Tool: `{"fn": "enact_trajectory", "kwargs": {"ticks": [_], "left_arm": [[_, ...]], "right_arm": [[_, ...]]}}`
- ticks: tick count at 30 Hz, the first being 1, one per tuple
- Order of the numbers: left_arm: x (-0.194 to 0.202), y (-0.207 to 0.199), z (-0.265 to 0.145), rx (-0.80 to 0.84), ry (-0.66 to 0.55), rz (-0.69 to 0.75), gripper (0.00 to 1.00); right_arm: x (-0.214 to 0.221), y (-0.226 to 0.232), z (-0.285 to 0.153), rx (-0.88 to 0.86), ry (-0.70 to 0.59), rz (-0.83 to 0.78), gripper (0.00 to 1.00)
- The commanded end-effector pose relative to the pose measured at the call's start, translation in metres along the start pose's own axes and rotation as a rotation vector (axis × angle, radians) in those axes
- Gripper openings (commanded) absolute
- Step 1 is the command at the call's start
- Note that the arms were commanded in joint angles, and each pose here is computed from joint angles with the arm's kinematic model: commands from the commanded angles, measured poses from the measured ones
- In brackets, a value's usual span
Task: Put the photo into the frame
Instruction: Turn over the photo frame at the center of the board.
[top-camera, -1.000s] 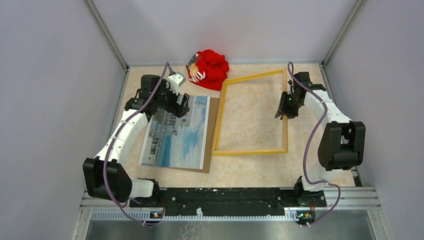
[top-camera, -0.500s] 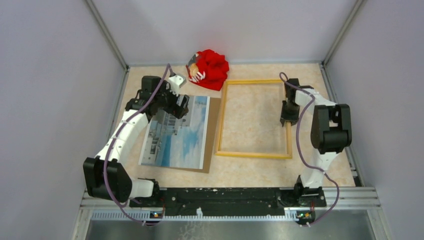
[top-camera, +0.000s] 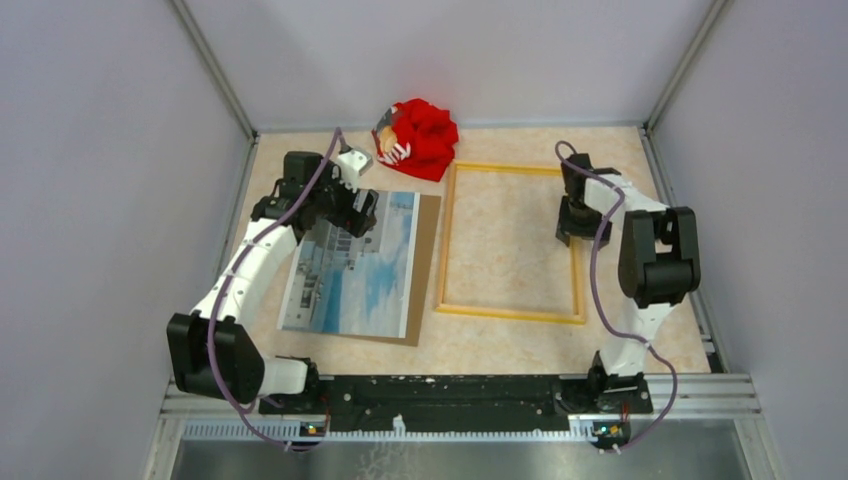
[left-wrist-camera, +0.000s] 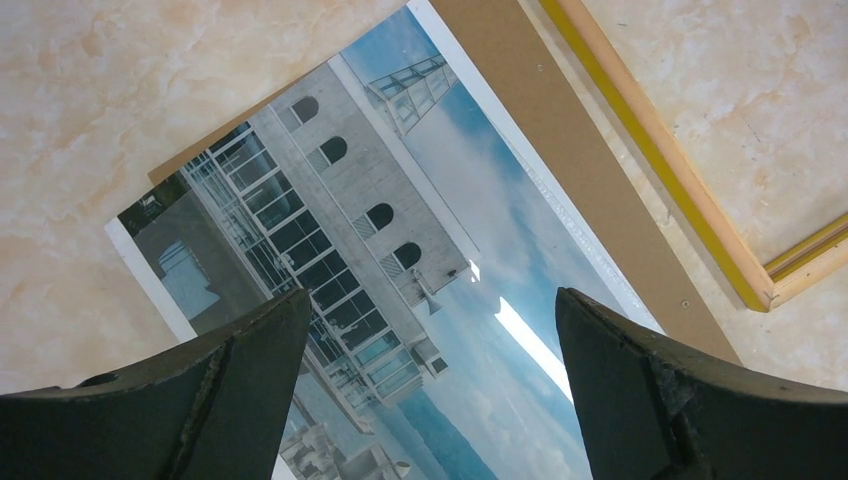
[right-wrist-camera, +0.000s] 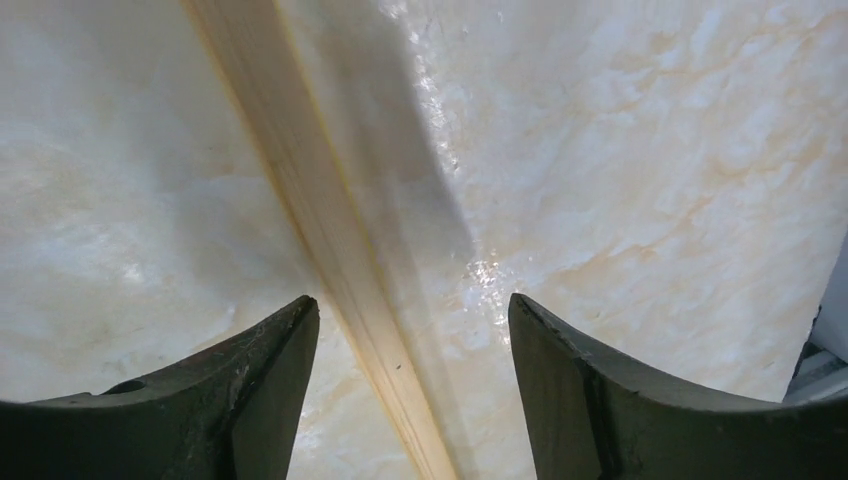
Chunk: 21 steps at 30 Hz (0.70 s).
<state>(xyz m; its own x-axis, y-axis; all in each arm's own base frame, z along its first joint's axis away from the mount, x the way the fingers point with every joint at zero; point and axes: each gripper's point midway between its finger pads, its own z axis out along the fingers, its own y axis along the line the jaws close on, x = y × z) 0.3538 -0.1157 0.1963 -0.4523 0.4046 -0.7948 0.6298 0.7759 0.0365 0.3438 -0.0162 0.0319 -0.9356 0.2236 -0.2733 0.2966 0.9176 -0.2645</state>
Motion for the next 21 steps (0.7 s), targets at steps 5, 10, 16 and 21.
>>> {"fn": "enact_trajectory", "kwargs": {"ticks": [5, 10, 16, 21], "left_arm": [[0.003, 0.022, 0.010, -0.089, 0.037, 0.004, 0.98], [0.027, 0.041, 0.023, -0.097, 0.145, -0.041, 0.98], [0.059, 0.066, 0.024, -0.159, 0.293, -0.131, 0.98], [0.076, 0.088, 0.020, -0.187, 0.304, -0.192, 0.98]], "right_arm": [[-0.067, 0.098, -0.130, -0.233, -0.392, -0.012, 0.75], [-0.030, 0.214, -0.158, -0.432, -0.395, -0.181, 0.74], [0.007, 0.286, -0.156, -0.497, -0.364, -0.282, 0.68], [0.024, 0.312, -0.145, -0.579, -0.324, -0.285, 0.63]]}}
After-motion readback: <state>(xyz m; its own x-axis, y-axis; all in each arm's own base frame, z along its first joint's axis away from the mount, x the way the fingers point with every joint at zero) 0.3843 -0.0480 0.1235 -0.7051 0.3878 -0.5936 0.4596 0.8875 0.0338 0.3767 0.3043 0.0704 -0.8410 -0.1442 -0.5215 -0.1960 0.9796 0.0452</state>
